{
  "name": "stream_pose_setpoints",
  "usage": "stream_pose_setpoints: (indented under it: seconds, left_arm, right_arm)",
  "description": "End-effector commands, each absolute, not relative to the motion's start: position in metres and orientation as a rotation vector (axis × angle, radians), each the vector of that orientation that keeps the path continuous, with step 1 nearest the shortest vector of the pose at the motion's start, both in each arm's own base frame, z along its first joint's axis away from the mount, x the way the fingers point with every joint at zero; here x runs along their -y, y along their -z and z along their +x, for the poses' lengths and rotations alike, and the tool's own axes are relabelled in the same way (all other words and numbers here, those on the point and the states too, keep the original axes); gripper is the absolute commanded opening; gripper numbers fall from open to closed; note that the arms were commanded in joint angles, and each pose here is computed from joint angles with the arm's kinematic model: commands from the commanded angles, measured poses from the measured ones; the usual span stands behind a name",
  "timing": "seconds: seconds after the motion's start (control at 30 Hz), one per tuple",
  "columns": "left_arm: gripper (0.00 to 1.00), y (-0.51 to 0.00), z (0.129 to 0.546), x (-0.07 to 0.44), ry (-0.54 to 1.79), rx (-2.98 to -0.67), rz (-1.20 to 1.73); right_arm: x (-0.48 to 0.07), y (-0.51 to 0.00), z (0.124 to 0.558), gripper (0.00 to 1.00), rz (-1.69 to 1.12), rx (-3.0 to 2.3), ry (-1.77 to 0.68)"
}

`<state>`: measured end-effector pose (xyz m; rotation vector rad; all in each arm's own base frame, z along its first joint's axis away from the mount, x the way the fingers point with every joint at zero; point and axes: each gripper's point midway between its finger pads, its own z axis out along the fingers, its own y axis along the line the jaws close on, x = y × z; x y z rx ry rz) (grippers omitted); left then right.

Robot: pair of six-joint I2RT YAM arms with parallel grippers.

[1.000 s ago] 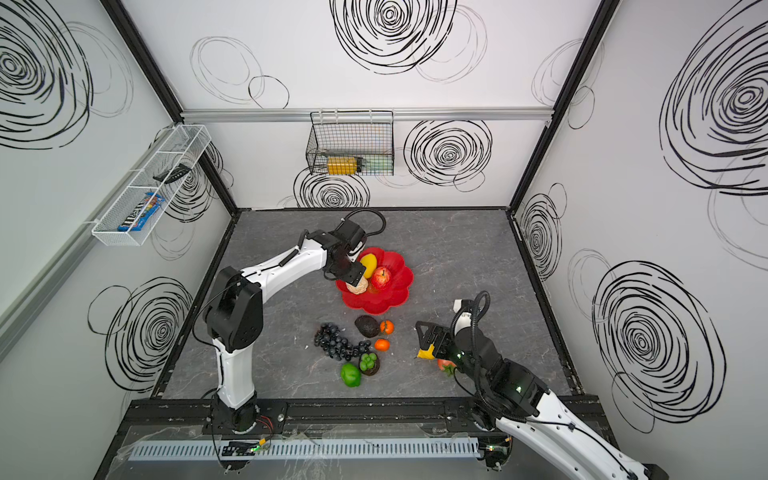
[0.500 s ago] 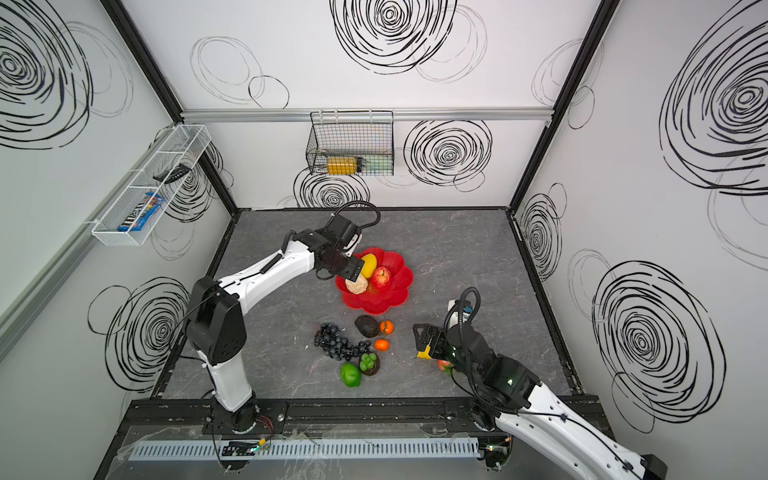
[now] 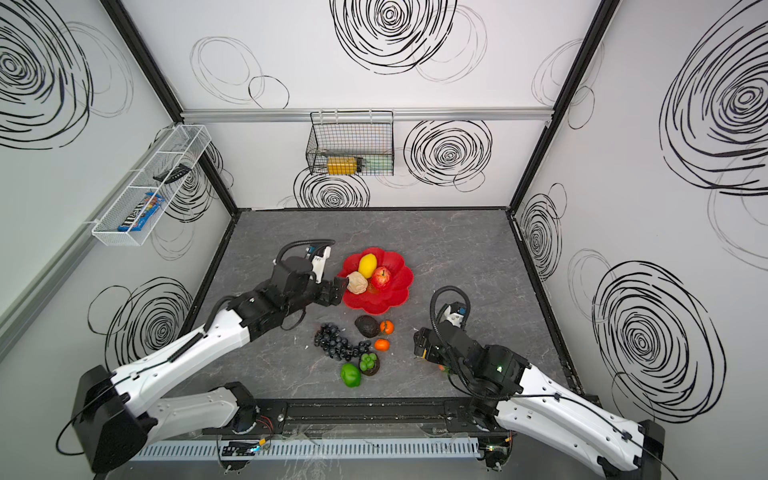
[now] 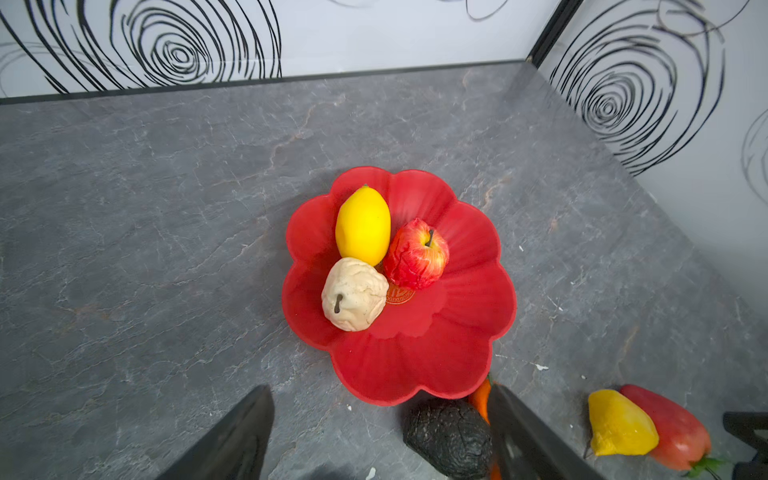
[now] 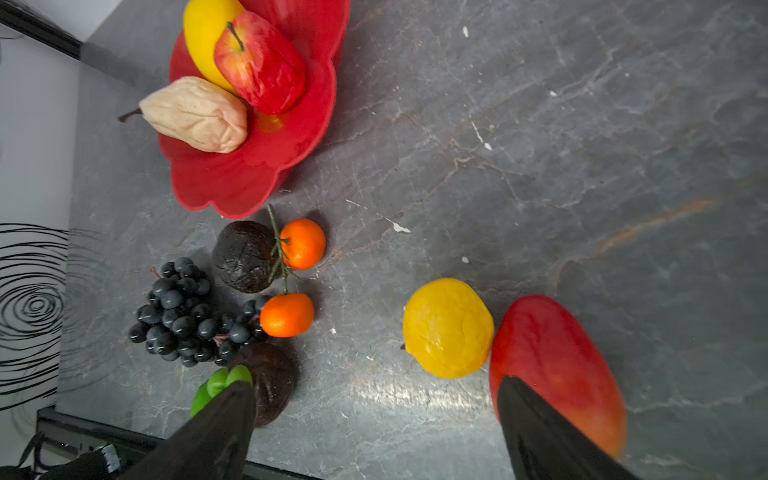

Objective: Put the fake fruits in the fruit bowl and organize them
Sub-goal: 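Open the left gripper to release the fruit and draw it back, then lower the right gripper onto the red mango-shaped fruit and close it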

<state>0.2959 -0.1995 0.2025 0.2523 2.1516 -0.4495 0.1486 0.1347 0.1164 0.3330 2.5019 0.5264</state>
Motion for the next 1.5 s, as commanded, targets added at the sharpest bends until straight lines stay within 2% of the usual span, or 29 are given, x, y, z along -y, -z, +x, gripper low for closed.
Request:
stream_pose_setpoints:
  seconds: [0.0, 0.4, 0.63, 1.07, 1.3, 1.47]
  left_arm:
    - [0.86, -0.22, 0.298, 0.185, 0.49, -1.987, 0.102]
    - [0.89, -0.191, 0.272, 0.149, 0.513, -1.903, -0.025]
    - [0.9, -0.184, 0.269, 0.15, 0.534, -1.893, -0.018]
    - [0.9, -0.178, 0.267, 0.148, 0.551, -1.884, -0.014]
    - [0.91, -0.183, 0.267, 0.147, 0.561, -1.866, -0.023]
    - [0.91, -0.183, 0.267, 0.148, 0.567, -1.867, -0.019]
  right_arm:
    - [-0.108, -0.108, 0.139, 0.95, 0.486, -2.524, -0.353]
    - [-0.096, -0.091, 0.131, 0.91, 0.617, -2.557, -0.168]
    - [-0.093, -0.082, 0.137, 0.9, 0.692, -2.492, -0.283]
    - [-0.093, -0.054, 0.144, 0.87, 0.694, -2.575, -0.287]
    - [-0.107, -0.046, 0.146, 0.77, 0.64, -2.622, -0.317]
    - [-0.108, -0.038, 0.143, 0.76, 0.642, -2.642, -0.317]
